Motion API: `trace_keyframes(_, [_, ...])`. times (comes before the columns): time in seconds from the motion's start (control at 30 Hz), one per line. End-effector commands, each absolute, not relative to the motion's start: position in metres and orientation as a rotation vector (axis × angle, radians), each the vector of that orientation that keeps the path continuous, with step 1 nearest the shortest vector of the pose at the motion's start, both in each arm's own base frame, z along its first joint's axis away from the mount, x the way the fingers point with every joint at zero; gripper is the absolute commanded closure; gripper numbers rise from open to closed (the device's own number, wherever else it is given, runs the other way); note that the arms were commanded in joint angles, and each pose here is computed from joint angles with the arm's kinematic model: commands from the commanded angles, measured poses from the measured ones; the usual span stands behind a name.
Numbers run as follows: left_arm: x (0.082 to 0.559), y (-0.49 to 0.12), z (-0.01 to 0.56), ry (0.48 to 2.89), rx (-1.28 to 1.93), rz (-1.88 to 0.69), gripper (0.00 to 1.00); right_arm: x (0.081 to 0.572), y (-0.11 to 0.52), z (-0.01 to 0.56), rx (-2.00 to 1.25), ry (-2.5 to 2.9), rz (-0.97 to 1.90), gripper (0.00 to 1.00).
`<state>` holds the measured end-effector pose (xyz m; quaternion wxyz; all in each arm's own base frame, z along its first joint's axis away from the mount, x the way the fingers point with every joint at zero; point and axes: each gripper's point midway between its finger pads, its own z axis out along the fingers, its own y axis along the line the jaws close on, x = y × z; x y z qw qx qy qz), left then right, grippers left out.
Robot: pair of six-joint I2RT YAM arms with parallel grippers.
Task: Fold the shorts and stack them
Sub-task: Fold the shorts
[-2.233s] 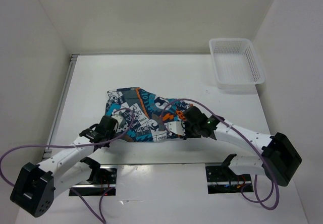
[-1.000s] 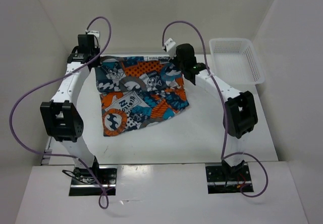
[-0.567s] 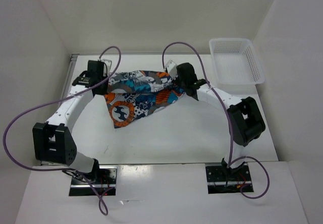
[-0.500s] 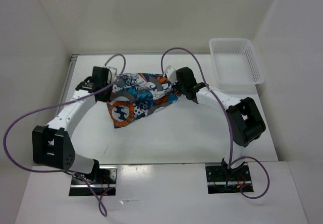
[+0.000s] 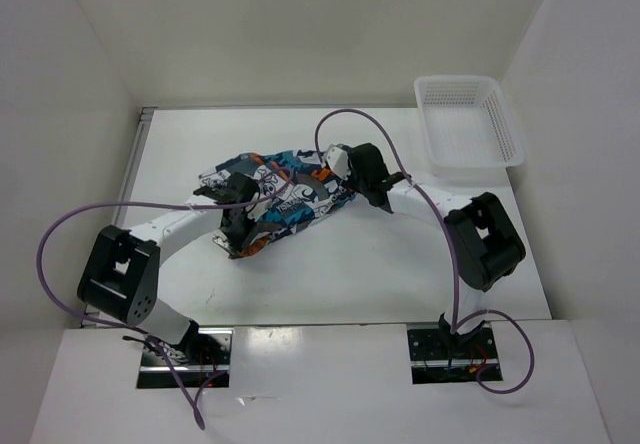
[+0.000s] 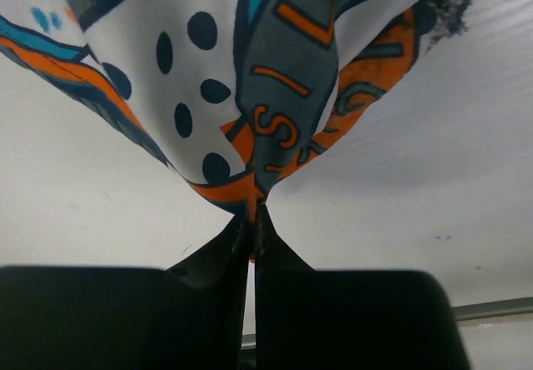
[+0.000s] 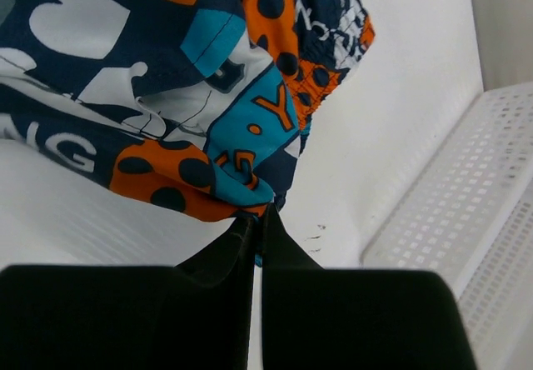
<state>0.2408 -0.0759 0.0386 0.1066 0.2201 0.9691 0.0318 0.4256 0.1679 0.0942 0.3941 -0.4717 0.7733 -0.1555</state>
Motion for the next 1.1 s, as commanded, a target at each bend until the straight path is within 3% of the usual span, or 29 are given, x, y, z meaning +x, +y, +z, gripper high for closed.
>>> trace_keyframes(0.0, [0.234, -0.088, 0.043, 2.853, 0.671, -0.012, 0.93, 0.425, 0.169, 0.104, -1.177, 1.924, -0.410, 1.00])
trace_keyframes(0.07, [0.230, -0.096, 0.054, 2.826, 0.674, -0.093, 0.87, 0.425, 0.170, 0.107, -1.163, 1.921, -0.392, 1.00])
trace_keyframes(0.13, [0.228, -0.100, 0.062, 2.802, 0.673, -0.134, 0.73, 0.423, 0.170, 0.106, -1.169, 1.928, -0.393, 0.98])
trace_keyframes(0.2, [0.220, -0.099, 0.056, 2.816, 0.706, -0.105, 0.59, 0.423, 0.170, 0.105, -1.158, 1.934, -0.387, 0.80])
trace_keyframes(0.27, [0.213, -0.095, 0.048, 2.834, 0.721, -0.075, 0.54, 0.423, 0.172, 0.112, -1.142, 1.937, -0.365, 0.51])
trace_keyframes(0.43, [0.224, -0.089, 0.043, 2.774, 0.718, 0.032, 0.39, 0.446, 0.138, 0.166, -0.763, 2.143, -0.007, 0.36])
trace_keyframes(0.6, [0.230, -0.086, 0.024, 2.758, 0.755, 0.138, 0.35, 0.430, 0.160, 0.178, -0.699, 2.184, 0.358, 0.35])
trace_keyframes(0.8, [0.246, -0.084, 0.012, 2.724, 0.745, 0.226, 0.35, 0.417, 0.155, 0.175, -0.638, 2.240, 0.672, 0.35])
trace_keyframes(0.87, [0.243, -0.082, 0.004, 2.745, 0.755, 0.235, 0.40, 0.429, 0.142, 0.170, -0.530, 2.255, 0.650, 0.36])
trace_keyframes(0.9, [0.241, -0.083, 0.001, 2.755, 0.761, 0.226, 0.46, 0.433, 0.136, 0.165, -0.510, 2.266, 0.600, 0.38])
trace_keyframes(0.93, [0.236, -0.081, -0.005, 2.779, 0.772, 0.236, 0.60, 0.434, 0.134, 0.155, -0.503, 2.285, 0.589, 0.38])
trace_keyframes(1.0, [0.234, -0.077, -0.007, 2.785, 0.774, 0.260, 0.76, 0.435, 0.145, 0.139, -0.479, 2.322, 0.578, 0.34])
trace_keyframes(1.07, [0.231, -0.071, 0.000, 2.784, 0.771, 0.292, 0.85, 0.445, 0.147, 0.134, -0.371, 2.330, 0.568, 0.32])
